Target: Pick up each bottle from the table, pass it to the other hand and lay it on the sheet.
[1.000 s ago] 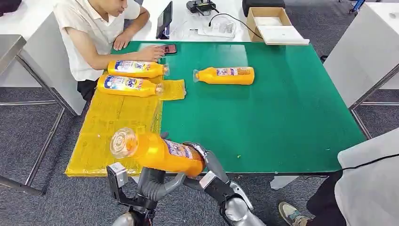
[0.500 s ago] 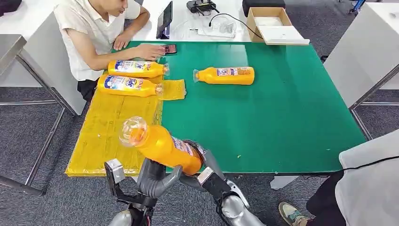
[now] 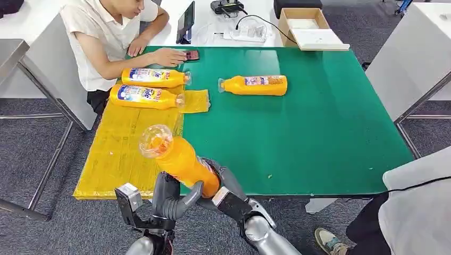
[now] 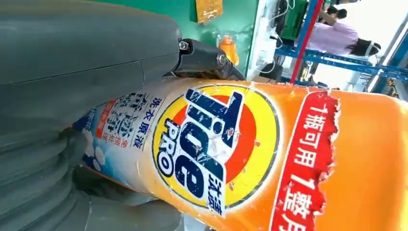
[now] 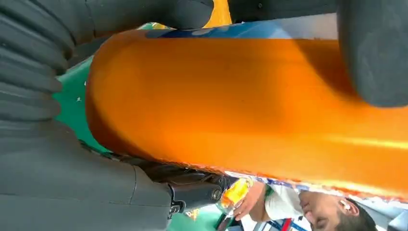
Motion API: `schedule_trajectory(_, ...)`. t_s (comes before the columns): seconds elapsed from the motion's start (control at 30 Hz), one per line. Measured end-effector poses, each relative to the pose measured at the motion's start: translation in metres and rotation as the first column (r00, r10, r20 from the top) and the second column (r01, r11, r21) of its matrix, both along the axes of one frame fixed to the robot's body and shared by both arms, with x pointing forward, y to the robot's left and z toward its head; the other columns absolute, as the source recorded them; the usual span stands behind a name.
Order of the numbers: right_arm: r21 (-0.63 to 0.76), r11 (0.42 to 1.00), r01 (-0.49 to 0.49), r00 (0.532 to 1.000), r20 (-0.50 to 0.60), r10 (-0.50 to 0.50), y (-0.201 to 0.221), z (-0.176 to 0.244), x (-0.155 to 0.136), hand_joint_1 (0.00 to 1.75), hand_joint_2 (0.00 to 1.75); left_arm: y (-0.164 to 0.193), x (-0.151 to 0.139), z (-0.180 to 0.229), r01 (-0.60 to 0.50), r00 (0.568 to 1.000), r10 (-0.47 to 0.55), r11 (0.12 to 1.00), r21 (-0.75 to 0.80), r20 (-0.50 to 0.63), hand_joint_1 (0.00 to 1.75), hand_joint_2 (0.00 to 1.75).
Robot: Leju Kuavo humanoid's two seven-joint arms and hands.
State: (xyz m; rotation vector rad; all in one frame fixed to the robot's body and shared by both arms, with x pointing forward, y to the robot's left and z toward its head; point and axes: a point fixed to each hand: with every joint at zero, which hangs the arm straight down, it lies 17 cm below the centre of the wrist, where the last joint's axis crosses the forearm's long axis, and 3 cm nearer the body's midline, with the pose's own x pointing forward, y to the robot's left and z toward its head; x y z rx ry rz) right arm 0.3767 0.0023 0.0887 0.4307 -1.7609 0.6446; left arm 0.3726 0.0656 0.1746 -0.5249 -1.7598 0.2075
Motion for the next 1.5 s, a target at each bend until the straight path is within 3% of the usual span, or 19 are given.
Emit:
schedule_trajectory(0.03,-0.004,1.000,-0.007,1.000,-0.001,0.007,0.002,-0.001,-0.002,0.00,1.75,0.000,0.000,0.000,-0.001,1.000,0.001,1.000,0.000,0.001,1.75,1.75)
schedule_trajectory(0.07,-0.012,1.000,-0.015,1.000,-0.008,0.015,0.004,-0.004,-0.004,0.00,0.00,0.000,0.001,0.002,-0.002,1.000,0.002,1.000,-0.001,0.004,1.75,1.75)
schedule_trajectory(0.2,-0.059,0.998,0.019,1.000,-0.007,-0.019,0.002,-0.014,-0.002,0.00,0.00,0.003,0.007,-0.001,-0.015,1.000,0.015,1.000,0.011,-0.020,1.75,1.75)
schedule_trajectory(0.3,-0.063,0.995,0.083,0.996,0.050,-0.079,-0.006,-0.013,-0.001,0.00,0.00,0.020,0.020,-0.009,-0.104,0.993,0.107,0.992,0.079,-0.040,1.75,1.75)
schedule_trajectory(0.57,0.066,0.963,0.261,0.952,0.146,-0.268,-0.052,0.015,-0.010,0.00,0.00,0.072,0.045,-0.037,-0.224,0.967,0.240,0.961,0.160,-0.087,1.75,1.75)
schedule_trajectory(0.7,0.137,0.938,0.318,0.931,0.143,-0.336,-0.077,0.025,-0.011,0.00,0.00,0.087,0.049,-0.041,-0.256,0.957,0.275,0.951,0.175,-0.090,1.75,1.75)
schedule_trajectory(0.8,0.207,0.881,0.426,0.888,0.094,-0.451,-0.114,0.029,-0.006,0.00,0.00,0.109,0.055,-0.040,-0.333,0.933,0.355,0.911,0.242,-0.054,1.75,1.75)
schedule_trajectory(0.9,0.254,0.764,0.593,0.781,0.052,-0.623,-0.177,0.032,0.002,0.00,0.00,0.142,0.058,-0.032,-0.452,0.884,0.459,0.796,0.402,0.086,1.75,1.75)
schedule_trajectory(1.0,0.361,0.582,0.728,0.635,-0.035,-0.772,-0.252,0.046,0.005,0.00,0.00,0.163,0.061,-0.028,-0.512,0.850,0.484,0.668,0.540,0.207,1.75,1.75)
schedule_trajectory(1.1,0.424,0.422,0.801,0.498,-0.082,-0.863,-0.311,0.057,0.000,0.00,0.00,0.173,0.066,-0.026,-0.538,0.832,0.474,0.561,0.629,0.288,1.75,1.75)
schedule_trajectory(1.17,0.436,0.365,0.823,0.443,-0.089,-0.892,-0.333,0.060,-0.007,0.00,0.00,0.180,0.069,-0.027,-0.545,0.825,0.484,0.543,0.639,0.292,1.75,1.75)
schedule_trajectory(1.27,0.448,0.311,0.838,0.392,-0.098,-0.915,-0.350,0.062,-0.014,0.00,0.00,0.185,0.071,-0.028,-0.550,0.819,0.488,0.523,0.651,0.300,1.75,1.75)
schedule_trajectory(1.37,0.465,0.283,0.839,0.371,-0.109,-0.922,-0.358,0.066,-0.018,0.00,0.00,0.183,0.081,-0.028,-0.558,0.804,0.442,0.330,0.761,0.398,1.75,1.75)
schedule_trajectory(1.5,0.451,0.345,0.823,0.420,-0.075,-0.904,-0.341,0.067,-0.013,0.00,0.00,0.167,0.111,-0.052,-0.477,0.853,0.288,0.088,0.875,0.436,1.75,1.75)
